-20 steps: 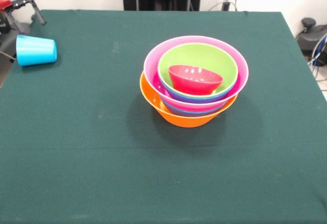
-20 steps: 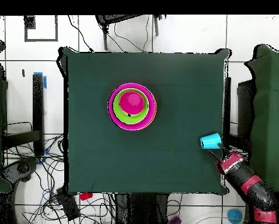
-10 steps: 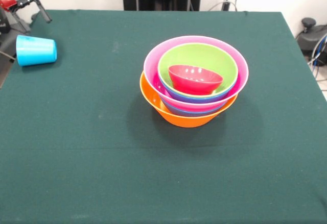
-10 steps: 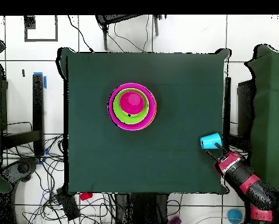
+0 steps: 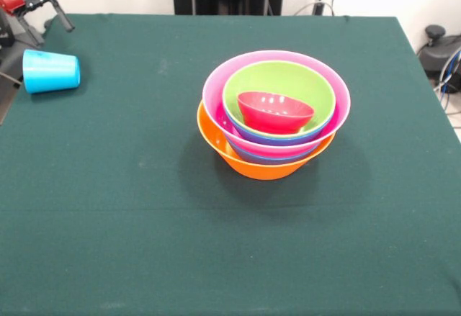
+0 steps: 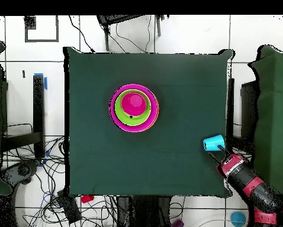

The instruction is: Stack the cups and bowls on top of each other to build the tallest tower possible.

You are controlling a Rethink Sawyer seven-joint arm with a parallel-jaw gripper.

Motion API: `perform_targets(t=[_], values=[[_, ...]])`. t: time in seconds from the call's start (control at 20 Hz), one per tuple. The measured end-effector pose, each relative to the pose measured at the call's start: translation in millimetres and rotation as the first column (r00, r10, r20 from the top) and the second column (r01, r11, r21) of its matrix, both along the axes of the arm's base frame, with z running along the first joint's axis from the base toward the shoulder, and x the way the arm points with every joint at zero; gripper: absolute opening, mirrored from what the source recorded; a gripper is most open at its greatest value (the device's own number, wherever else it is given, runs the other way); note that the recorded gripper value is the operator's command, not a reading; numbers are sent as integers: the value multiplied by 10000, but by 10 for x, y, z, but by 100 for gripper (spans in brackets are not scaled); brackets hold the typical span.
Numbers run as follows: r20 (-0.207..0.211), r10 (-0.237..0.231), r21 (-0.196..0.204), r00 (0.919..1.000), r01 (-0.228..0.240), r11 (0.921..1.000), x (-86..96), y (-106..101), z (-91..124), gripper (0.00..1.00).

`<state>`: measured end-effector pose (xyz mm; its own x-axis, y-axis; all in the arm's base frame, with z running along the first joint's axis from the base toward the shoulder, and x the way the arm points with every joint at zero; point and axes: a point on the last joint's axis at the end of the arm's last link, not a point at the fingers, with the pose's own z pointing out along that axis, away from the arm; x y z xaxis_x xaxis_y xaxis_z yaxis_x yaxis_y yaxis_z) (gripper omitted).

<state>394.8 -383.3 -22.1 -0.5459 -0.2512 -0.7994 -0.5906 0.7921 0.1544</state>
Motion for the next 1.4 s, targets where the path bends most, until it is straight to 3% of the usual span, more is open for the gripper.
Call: perform_targets(t=[0.2, 0.25, 1.4], values=[[4, 13, 4, 10000, -13, 10000, 0, 7, 3, 100], [4, 32, 7, 10000, -32, 10000, -3, 16, 6, 0], [-225, 264, 6, 9994, -264, 9997, -112, 107, -11, 0]])
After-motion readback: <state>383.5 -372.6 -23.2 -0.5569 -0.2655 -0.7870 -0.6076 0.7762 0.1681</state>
